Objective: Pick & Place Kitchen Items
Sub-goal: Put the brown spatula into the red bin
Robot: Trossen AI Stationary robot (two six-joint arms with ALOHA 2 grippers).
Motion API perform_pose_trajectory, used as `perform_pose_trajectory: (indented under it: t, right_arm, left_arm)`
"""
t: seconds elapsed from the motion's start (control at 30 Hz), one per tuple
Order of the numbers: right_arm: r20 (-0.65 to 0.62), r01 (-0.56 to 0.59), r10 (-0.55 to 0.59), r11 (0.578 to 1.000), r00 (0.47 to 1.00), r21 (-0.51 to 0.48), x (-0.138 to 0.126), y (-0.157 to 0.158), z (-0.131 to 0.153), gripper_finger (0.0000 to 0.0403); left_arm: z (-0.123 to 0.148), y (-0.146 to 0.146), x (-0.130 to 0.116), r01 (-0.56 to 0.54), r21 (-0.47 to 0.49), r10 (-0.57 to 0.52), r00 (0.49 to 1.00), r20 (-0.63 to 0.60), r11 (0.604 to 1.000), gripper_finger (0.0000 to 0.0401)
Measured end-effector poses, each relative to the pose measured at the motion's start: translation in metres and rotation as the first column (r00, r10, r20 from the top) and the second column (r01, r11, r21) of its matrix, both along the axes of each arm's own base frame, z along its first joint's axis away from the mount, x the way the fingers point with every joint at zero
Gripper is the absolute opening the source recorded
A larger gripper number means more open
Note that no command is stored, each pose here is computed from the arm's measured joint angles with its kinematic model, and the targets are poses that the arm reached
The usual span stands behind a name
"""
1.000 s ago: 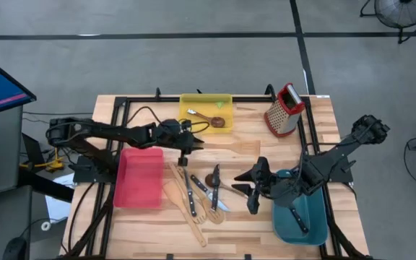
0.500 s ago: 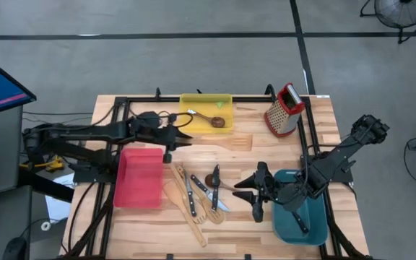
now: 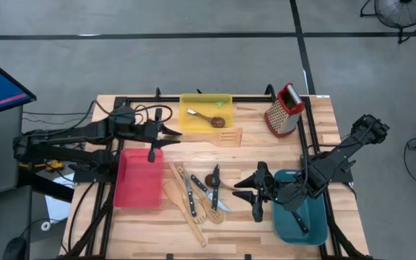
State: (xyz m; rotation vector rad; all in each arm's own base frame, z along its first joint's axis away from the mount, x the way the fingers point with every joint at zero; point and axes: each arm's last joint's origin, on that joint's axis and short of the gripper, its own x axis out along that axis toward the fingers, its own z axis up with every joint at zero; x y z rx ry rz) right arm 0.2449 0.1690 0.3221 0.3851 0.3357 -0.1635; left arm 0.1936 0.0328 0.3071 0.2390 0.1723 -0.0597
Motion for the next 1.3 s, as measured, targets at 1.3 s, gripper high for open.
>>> perform_pose_trajectory:
  t: [1.3]
  right_arm:
    - [0.44,0.297,-0.101,0.865,0.892,-0.404,0.052,-0.094,0.06,0.0247]
  left_arm:
    - [0.069,-0.015,-0.027,0.413,-0.123,-0.273,0.769,0.578,0.902,0.0066]
